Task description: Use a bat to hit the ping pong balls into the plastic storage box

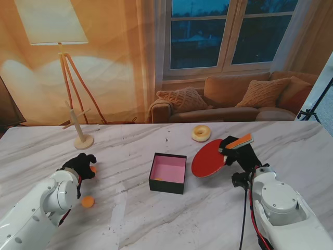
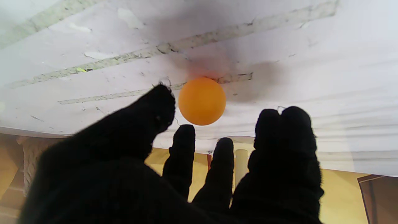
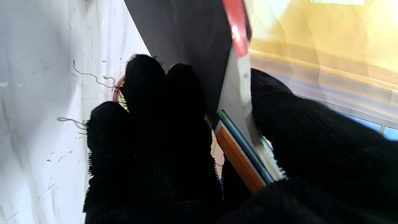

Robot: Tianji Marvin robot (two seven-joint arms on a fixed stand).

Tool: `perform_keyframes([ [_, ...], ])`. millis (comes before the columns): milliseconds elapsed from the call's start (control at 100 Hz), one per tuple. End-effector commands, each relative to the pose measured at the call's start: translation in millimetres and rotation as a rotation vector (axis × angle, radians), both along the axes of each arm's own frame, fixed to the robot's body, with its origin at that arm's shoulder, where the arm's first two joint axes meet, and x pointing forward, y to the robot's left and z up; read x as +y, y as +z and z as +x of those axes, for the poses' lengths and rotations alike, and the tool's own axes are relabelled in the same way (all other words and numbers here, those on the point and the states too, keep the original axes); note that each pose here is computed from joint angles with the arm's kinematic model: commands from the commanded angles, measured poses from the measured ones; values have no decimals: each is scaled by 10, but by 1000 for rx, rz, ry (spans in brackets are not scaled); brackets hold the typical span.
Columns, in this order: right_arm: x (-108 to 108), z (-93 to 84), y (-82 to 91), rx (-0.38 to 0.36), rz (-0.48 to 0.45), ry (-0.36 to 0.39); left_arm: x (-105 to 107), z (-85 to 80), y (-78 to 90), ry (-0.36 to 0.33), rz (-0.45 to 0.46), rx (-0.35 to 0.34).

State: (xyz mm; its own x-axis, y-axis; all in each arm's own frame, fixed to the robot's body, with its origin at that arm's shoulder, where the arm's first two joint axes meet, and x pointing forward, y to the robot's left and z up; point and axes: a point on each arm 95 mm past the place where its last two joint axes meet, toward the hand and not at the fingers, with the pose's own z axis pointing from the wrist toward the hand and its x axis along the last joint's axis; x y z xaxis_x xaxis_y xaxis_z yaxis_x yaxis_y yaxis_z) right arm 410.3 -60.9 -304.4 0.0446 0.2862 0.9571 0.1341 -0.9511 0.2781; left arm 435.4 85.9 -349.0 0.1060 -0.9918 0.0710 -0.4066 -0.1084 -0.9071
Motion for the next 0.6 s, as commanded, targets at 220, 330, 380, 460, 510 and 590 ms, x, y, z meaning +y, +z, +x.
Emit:
perform_keyframes([
  [220, 29, -17, 6, 7, 3, 13, -31, 48, -98, 0, 18, 28],
  [330, 30, -20, 9, 7, 3, 12, -42, 83, -126, -3, 24, 18],
  [380, 30, -20, 11, 7, 3, 12, -48, 101, -136, -3, 24, 17],
  [460, 29, -19, 13, 6, 2, 13, -63, 132, -155, 5, 18, 21],
  [510, 29, -20, 14, 6, 2, 14, -71, 151, -167, 7, 17, 23],
  [590, 29, -22, 14, 6, 2, 14, -86, 177, -188, 11, 12, 25],
])
